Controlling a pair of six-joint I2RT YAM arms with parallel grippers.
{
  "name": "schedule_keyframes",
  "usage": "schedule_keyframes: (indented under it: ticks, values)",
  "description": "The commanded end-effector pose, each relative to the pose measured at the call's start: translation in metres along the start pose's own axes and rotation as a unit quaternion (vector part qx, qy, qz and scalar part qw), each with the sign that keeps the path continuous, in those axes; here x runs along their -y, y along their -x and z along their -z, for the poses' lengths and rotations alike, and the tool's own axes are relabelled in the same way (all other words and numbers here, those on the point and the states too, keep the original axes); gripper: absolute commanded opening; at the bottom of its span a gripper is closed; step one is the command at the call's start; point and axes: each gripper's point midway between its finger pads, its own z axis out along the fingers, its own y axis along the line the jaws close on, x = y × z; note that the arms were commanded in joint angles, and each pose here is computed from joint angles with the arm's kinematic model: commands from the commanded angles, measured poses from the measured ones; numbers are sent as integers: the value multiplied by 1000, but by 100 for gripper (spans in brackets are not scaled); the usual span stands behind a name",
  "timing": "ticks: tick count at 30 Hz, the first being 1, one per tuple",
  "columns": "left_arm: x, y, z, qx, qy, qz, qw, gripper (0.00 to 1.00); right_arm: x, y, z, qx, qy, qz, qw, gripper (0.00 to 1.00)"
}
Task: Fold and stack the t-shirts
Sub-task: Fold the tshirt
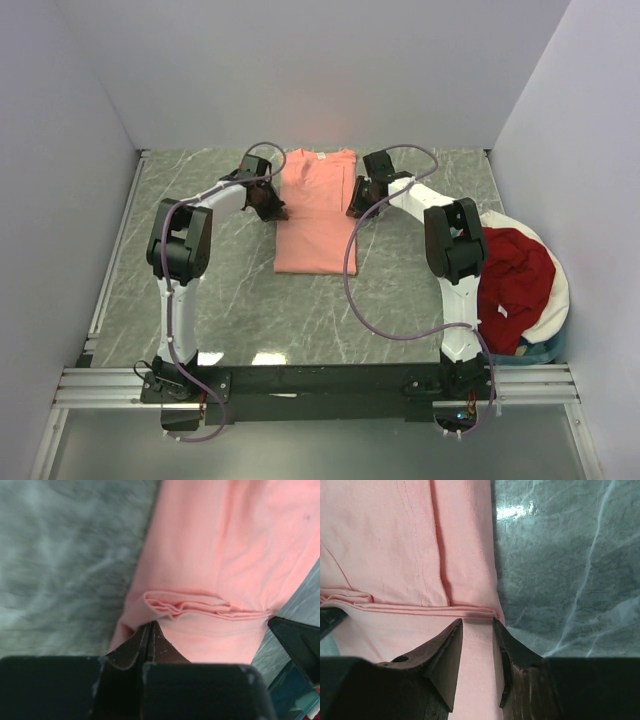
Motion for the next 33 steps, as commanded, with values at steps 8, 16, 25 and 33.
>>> schedule_keyframes:
  ticks: [8,16,25,33]
  values:
    - [11,31,11,27,-41,6,999,1,2,-4,-7,-11,-6,13,1000,38]
    - [32,42,17,34,-89,1,995,1,-2,2,-2,-7,-4,19,1000,38]
    - [16,39,-3,18,-55,6,998,1,-6,11,6,9,-6,19,1000,37]
    - [-34,7,-27,-5,10,55,998,1,5,-5,-3,-3,-15,5,1000,37]
